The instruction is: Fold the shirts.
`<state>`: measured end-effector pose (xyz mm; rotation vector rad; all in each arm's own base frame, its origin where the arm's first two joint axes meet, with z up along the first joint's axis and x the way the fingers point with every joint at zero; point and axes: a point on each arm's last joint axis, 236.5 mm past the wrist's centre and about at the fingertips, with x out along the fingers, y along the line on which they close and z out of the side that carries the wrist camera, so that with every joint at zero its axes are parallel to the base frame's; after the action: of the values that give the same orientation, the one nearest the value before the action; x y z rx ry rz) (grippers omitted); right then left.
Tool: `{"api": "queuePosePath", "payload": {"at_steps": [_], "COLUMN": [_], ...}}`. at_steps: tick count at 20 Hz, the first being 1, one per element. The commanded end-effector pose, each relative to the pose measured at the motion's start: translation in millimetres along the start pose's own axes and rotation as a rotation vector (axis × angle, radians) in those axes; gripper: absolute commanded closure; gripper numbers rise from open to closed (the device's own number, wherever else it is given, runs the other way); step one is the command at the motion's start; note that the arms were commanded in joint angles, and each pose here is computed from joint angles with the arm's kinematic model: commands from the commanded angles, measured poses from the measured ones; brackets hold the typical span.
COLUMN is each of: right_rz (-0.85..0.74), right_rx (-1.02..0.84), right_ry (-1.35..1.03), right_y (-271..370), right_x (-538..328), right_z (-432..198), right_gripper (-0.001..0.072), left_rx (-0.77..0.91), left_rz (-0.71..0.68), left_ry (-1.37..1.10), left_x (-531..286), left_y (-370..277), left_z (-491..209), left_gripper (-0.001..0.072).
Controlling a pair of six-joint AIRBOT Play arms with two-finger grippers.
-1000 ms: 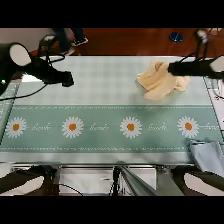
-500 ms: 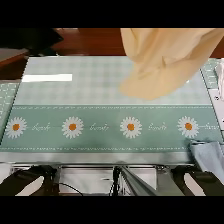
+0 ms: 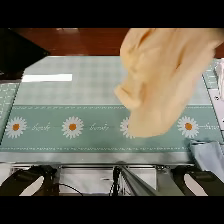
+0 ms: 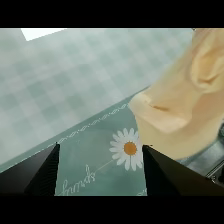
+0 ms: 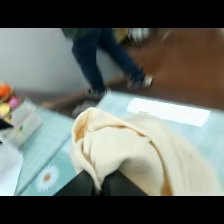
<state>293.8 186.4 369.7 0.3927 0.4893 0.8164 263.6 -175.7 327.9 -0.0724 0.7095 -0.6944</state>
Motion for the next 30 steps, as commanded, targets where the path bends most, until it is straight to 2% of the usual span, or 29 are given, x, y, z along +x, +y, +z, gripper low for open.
{"api": "queuePosePath", "payload": {"at_steps": [1,4,10,11,12,13,15,17,18,20,21,22,24,26,28,30], "right_rz": [0.043,0.053,0.063,0.052,0.042,0.032,0.028,0.006,-0.037,-0.198,-0.306,-0.423,-0.556,-0.601,-0.597,-0.555], "right_rx": [0.053,-0.014,-0.009,0.003,0.015,0.010,-0.029,-0.088,-0.115,-0.201,-0.237,-0.256,-0.199,-0.061,0.084,0.212], "right_ry": [0.301,0.480,0.595,0.624,0.654,0.669,0.675,0.669,0.666,0.650,0.638,0.629,0.627,0.617,0.605,0.604], "right_y": [-13,-8,-9,-17,-24,-31,-42,-58,-72,-116,-143,-173,-215,-246,-269,-282], "right_x": [64,132,235,243,248,249,239,210,190,143,119,92,52,26,10,2], "right_z": [-82,-155,-241,-255,-267,-271,-262,-236,-221,-188,-171,-156,-142,-146,-164,-190], "right_gripper": [0.0697,0.0696,0.0691,0.0636,0.0501,0.0404,0.0369,0.0355,0.0286,0.0268,0.0267,0.0267,0.0262,0.0173,0.0173,0.0172], "left_rx": [-0.013,-0.046,-0.152,-0.173,-0.192,-0.205,-0.175,-0.098,-0.059,-0.022,-0.023,-0.030,-0.075,-0.129,-0.197,-0.278], "left_rz": [-0.030,-0.042,-0.027,-0.022,-0.014,-0.001,0.090,0.257,0.332,0.376,0.379,0.380,0.373,0.271,0.142,0.105], "left_ry": [0.073,0.148,0.261,0.271,0.279,0.291,0.350,0.407,0.430,0.464,0.482,0.507,0.570,0.624,0.622,0.580], "left_x": [15,38,91,101,111,119,127,118,110,103,104,106,112,126,142,151], "left_y": [-5,1,29,35,41,48,76,117,136,152,157,162,169,160,147,150], "left_z": [-20,-43,-94,-103,-112,-121,-144,-158,-162,-169,-176,-185,-211,-238,-255,-263], "left_gripper": [0.0110,0.0110,0.0110,0.0111,0.0110,0.0108,0.0103,0.0103,0.0103,0.0090,0.0082,-0.0013,-0.0013,-0.0013,-0.0013,-0.0013]}}
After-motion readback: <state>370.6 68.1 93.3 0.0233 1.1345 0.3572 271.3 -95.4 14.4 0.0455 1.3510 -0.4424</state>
